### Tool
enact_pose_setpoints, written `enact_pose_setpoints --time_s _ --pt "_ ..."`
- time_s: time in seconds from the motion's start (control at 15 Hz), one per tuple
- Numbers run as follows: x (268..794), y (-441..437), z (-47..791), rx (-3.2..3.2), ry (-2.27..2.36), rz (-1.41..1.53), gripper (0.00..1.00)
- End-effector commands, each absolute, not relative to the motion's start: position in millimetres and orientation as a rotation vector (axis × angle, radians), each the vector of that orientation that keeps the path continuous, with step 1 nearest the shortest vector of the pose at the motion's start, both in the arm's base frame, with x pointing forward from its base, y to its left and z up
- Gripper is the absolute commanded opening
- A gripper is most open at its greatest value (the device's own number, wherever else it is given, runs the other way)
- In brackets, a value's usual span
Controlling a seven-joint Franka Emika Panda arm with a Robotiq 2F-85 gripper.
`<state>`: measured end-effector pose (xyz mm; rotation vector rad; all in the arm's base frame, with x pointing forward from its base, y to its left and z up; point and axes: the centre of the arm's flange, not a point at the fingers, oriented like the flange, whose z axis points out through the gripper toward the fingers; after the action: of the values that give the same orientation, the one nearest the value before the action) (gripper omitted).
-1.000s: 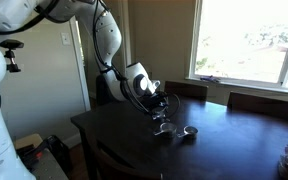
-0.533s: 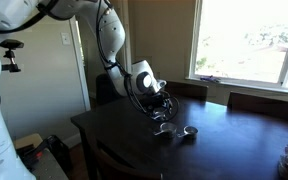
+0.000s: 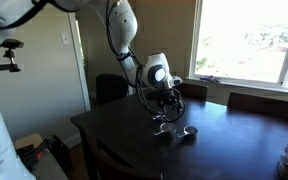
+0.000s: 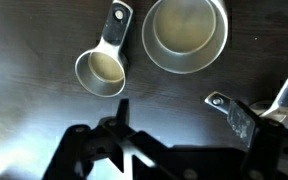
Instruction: Pile up the silver pots
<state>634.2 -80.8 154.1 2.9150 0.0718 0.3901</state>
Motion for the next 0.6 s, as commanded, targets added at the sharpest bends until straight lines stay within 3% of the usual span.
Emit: enact_pose_setpoints --time_s 0.0,0.53 --pt "649 -103 160 2.978 -0.207 0.347 1.00" --pt "683 -139 134 2.964 -0.791 0.296 1.00"
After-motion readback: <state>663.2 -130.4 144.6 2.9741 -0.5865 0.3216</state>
